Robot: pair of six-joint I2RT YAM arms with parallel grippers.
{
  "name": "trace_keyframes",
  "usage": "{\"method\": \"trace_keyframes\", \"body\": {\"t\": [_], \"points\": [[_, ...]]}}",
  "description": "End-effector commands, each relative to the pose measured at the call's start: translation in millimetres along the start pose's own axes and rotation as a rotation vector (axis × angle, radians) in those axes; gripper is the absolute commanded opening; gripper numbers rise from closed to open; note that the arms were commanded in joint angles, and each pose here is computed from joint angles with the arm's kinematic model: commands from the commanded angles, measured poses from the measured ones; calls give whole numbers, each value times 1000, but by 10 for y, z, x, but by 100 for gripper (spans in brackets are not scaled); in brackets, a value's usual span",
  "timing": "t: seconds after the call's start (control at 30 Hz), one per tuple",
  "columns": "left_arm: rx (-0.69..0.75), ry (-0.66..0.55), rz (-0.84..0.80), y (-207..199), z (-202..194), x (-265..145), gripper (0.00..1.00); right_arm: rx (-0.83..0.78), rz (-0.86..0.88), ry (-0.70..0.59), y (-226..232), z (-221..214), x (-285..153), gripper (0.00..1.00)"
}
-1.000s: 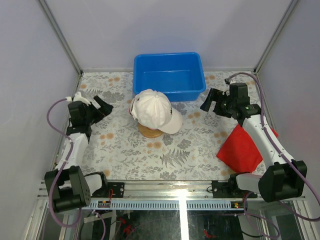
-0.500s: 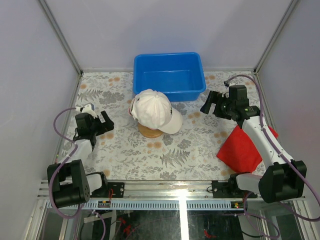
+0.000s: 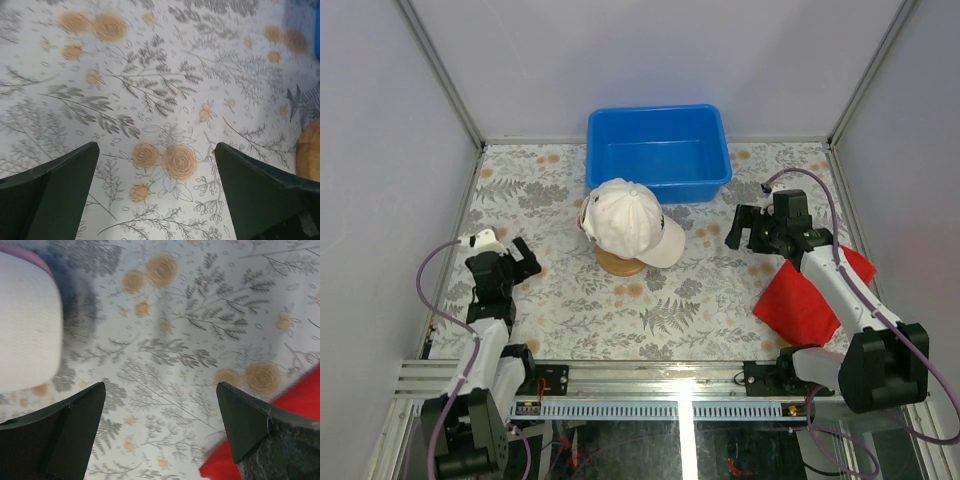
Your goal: Stack the hats
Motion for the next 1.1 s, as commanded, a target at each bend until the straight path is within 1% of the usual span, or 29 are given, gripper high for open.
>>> {"method": "trace_keyframes", "body": {"t": [0.0,0.07,0.1,0.17,0.2,0.27,0.33,0.4,0.53,0.6,0.63,0.7,0.73,0.77,0.8,0.83,0.9,1.0,1.07], "points": [[2,-164,46,76,87,-66,100,-140,-145,-100,-192,-77,-101,99],[-1,-146,10,86,-29,-56,100,-171,-207,-141,-264,-148,-131,99],[7,-149,-23,65,-39,-55,100,-234,-192,-160,-274,-182,-136,99],[25,-145,-64,39,-61,-77,100,-434,-88,-180,-249,-312,-126,99],[23,-152,-65,38,-57,-91,100,-450,-102,-174,-284,-414,-103,99],[24,-179,-77,38,-56,-131,100,-379,-193,-212,-365,-510,-82,99],[30,-212,-99,36,-60,-186,100,-396,-205,-254,-384,-576,-92,99],[31,-250,-113,46,-71,-240,100,-363,-245,-305,-419,-626,-80,99],[5,-345,-84,98,-41,-334,100,-327,-386,-401,-577,-874,-66,99],[21,-344,-105,73,-43,-343,100,-285,-465,-430,-663,-1041,-71,99],[53,-325,-147,37,-62,-340,100,-271,-479,-448,-686,-1127,-59,99],[125,-279,-233,-31,-109,-332,100,-293,-458,-523,-688,-1254,-21,99],[129,-276,-240,-38,-112,-329,100,-282,-472,-579,-701,-1275,-30,99],[116,-285,-218,-18,-102,-323,100,-253,-510,-589,-743,-1346,-29,99],[98,-299,-191,5,-92,-320,100,-221,-544,-632,-777,-1368,-29,99],[80,-314,-178,27,-102,-312,100,-207,-556,-638,-785,-1385,-50,99],[101,-326,-219,16,-143,-307,100,-243,-515,-668,-750,-1381,-41,99],[135,-310,-270,-10,-194,-299,100,-276,-475,-650,-711,-1387,-44,99],[133,-309,-262,-2,-191,-280,100,-406,-334,-647,-585,-1386,3,99]]}}
Point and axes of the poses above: each gripper's point midway between its finger pads, its own x axis out along the fingers, its own y axis along the line the jaws close on, z = x × y, the point moved 8 cm from there along -x, back along the fingers, and after that the axes turned 12 degrees about -x, right-handed, at the moved point
